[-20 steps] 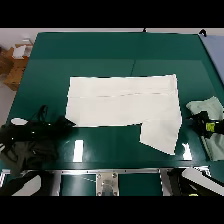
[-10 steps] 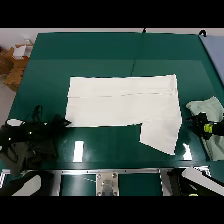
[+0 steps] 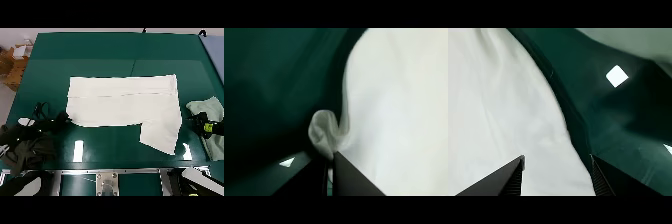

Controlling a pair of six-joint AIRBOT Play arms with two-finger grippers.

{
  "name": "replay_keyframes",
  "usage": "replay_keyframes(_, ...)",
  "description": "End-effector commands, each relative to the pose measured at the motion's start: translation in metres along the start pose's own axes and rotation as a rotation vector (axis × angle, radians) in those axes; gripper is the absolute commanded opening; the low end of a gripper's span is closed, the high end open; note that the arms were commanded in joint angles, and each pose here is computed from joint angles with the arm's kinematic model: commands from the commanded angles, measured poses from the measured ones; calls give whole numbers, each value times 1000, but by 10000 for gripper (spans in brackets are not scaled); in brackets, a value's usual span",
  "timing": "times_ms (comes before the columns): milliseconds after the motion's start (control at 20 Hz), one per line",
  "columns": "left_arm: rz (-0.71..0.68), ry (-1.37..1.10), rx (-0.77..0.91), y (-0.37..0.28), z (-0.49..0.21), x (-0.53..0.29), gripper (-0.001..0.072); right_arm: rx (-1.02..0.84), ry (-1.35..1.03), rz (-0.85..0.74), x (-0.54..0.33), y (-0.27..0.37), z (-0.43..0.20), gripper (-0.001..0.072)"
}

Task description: Fold the shirts.

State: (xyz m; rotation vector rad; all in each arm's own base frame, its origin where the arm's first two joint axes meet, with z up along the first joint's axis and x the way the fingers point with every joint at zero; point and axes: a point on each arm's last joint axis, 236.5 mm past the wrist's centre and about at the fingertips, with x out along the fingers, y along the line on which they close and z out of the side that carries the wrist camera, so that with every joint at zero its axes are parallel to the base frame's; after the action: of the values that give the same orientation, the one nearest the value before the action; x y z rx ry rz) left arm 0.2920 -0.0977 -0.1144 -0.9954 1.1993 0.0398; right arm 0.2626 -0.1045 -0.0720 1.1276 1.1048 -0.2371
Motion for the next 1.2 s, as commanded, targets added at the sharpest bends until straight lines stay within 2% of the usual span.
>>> replay_keyframes(0, 11, 70, 26, 1, -18, 0, 20, 4, 5, 0, 1, -1, -2, 497)
replay_keyframes(300, 39, 107, 79, 8, -26, -1, 20, 3, 61, -9, 7, -8, -20, 495)
replay_keyframes(500, 35, 104, 77, 7, -25, -1, 21, -52, 131, -114, 5, -35, -37, 489)
replay_keyframes(850, 34, 116, 75, 7, -28, -1, 21, -45, 223, -73, 24, -39, -54, 489)
replay_keyframes(1150, 32, 107, 72, 7, -26, -1, 21, -120, 314, -60, 35, -26, -77, 487)
